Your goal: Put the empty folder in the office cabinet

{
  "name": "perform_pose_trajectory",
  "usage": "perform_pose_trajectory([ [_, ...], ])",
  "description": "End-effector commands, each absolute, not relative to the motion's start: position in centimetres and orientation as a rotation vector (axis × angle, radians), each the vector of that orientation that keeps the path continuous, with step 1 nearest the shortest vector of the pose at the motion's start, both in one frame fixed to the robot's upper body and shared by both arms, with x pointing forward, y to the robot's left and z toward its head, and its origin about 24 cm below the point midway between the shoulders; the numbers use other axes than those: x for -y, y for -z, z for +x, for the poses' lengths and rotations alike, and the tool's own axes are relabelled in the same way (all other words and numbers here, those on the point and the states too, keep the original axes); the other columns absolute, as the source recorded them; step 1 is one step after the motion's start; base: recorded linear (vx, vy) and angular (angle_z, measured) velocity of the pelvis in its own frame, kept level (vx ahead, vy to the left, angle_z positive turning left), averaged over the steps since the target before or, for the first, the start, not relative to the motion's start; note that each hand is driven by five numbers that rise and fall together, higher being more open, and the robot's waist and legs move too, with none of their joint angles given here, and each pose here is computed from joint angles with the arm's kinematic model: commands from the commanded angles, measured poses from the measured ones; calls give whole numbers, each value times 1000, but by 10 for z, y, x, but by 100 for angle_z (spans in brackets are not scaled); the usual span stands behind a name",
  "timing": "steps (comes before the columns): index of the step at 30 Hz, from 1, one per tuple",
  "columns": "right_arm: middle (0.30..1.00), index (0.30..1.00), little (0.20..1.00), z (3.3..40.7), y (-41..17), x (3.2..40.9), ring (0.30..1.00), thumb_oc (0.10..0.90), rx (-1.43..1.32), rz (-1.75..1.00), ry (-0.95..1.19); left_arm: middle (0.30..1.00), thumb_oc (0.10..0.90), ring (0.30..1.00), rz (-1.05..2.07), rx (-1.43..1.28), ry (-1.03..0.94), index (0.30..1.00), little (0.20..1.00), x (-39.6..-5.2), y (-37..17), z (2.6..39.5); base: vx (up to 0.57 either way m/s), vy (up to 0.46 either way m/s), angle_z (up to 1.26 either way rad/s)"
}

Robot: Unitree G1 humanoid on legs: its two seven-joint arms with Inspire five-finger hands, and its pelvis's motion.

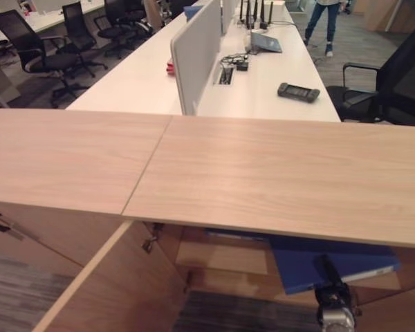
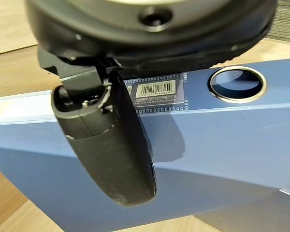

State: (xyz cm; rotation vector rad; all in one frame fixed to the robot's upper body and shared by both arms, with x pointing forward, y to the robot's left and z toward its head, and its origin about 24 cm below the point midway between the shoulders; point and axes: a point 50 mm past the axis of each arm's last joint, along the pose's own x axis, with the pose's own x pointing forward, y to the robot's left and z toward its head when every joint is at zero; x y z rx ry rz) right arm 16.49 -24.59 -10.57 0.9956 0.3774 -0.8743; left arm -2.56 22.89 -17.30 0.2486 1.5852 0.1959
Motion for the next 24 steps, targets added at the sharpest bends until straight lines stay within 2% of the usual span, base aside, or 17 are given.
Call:
perform_pose_trajectory([
  [1, 300, 300, 300, 212, 51, 258, 300, 400, -36, 1037, 752, 900, 800, 900, 330, -1642, -254, 900, 900, -253, 166, -36, 59, -180, 5],
  [7, 300, 300, 300, 225, 35, 252, 300, 400, 23, 1035, 680, 900, 800, 900, 296, -1610, -294, 900, 900, -251, 167, -29, 61, -266, 15],
  [8, 300, 300, 300, 225, 31, 252, 300, 400, 40, 1026, 655, 900, 800, 900, 297, -1572, -316, 900, 900, -253, 168, -16, -26, -305, 19],
  [14, 300, 300, 300, 232, 22, 244, 300, 400, 15, 964, 528, 900, 800, 900, 279, -1544, -276, 900, 900, -246, 170, -9, 18, -242, 33],
  [19, 300, 300, 300, 235, 30, 227, 300, 400, -58, 957, 464, 900, 800, 900, 237, -1574, -265, 900, 900, -237, 171, -22, 51, -238, -19],
  [24, 300, 300, 300, 232, 41, 215, 300, 400, -94, 1014, 491, 900, 800, 900, 239, -1627, -298, 900, 900, -244, 168, -38, -3, -113, -104],
])
